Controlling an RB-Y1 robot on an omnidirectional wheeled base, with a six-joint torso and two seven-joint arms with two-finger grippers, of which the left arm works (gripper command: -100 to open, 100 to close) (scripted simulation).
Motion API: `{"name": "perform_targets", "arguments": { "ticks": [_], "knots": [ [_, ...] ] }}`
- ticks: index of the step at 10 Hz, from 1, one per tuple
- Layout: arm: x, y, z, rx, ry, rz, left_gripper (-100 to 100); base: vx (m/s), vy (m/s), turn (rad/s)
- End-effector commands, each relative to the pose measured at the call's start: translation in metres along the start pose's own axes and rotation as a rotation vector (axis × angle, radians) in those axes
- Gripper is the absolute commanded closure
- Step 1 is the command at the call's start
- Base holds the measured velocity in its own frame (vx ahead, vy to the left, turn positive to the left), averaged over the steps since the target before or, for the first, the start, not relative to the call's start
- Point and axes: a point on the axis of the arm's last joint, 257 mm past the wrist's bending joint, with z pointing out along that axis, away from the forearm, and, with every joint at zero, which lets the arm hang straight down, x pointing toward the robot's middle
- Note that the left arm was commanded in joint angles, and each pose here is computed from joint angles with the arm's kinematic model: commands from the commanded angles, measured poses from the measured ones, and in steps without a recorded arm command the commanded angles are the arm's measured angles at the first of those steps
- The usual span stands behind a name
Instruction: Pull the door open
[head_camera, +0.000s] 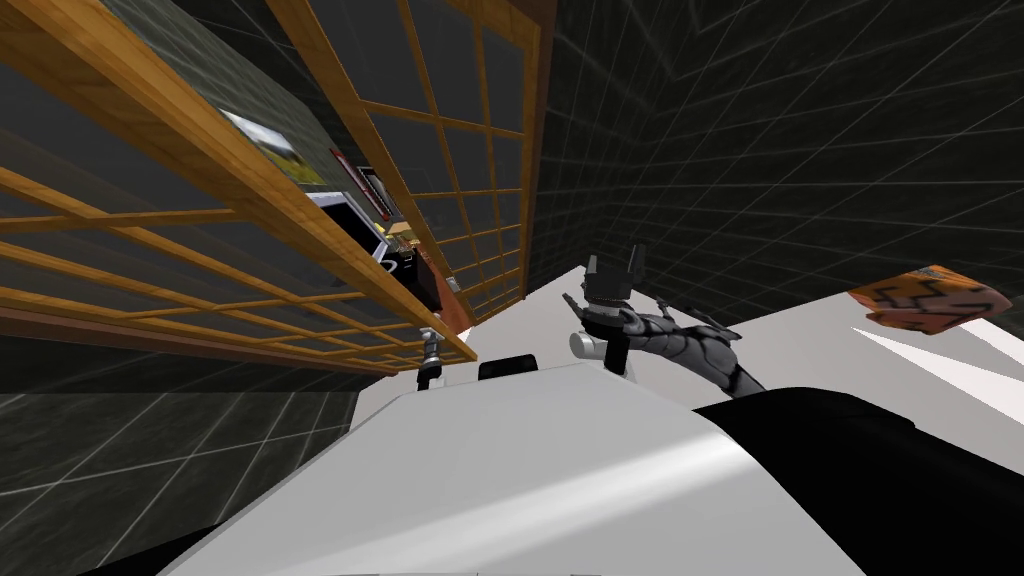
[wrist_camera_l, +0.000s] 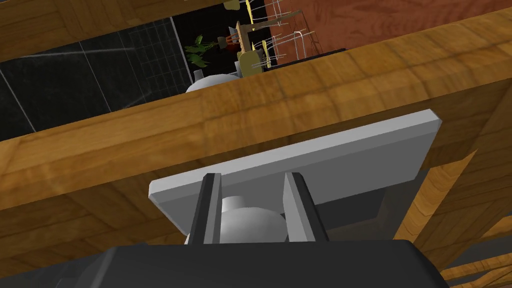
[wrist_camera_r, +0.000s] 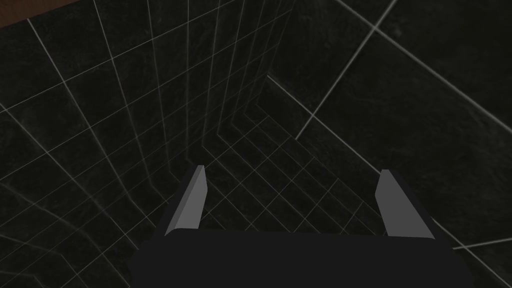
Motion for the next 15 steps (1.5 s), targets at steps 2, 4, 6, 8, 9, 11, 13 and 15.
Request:
{"name": "perform_targets", "arguments": {
  "ticks": [2,4,6,8,9,11,13,15],
  "knots": [
    [-0.016,0.007,-0.0038,-0.021,-0.019,-0.048,100,-0.033,0.032,-0.059],
    [-0.014,0.003,0.0000,-0.009,-0.014,-0.125,100,-0.070,0.034,-0.085],
    [-0.013,0.001,0.0019,-0.003,-0.011,-0.175,100,-0.050,0.036,-0.062],
    [-0.012,-0.002,0.0038,0.002,-0.008,-0.228,100,-0.054,0.015,-0.061],
    [-0.010,-0.004,0.0058,0.008,-0.004,-0.262,100,-0.078,0.039,-0.113],
    [-0.009,-0.006,0.0077,0.013,0.000,-0.319,100,-0.067,0.038,-0.071],
    [0.008,-0.021,0.0163,0.050,0.027,-0.378,-100,-0.110,0.037,-0.133],
    [0.010,-0.024,0.0188,0.053,0.027,-0.447,-100,-0.115,0.017,-0.098]
  ]
}}
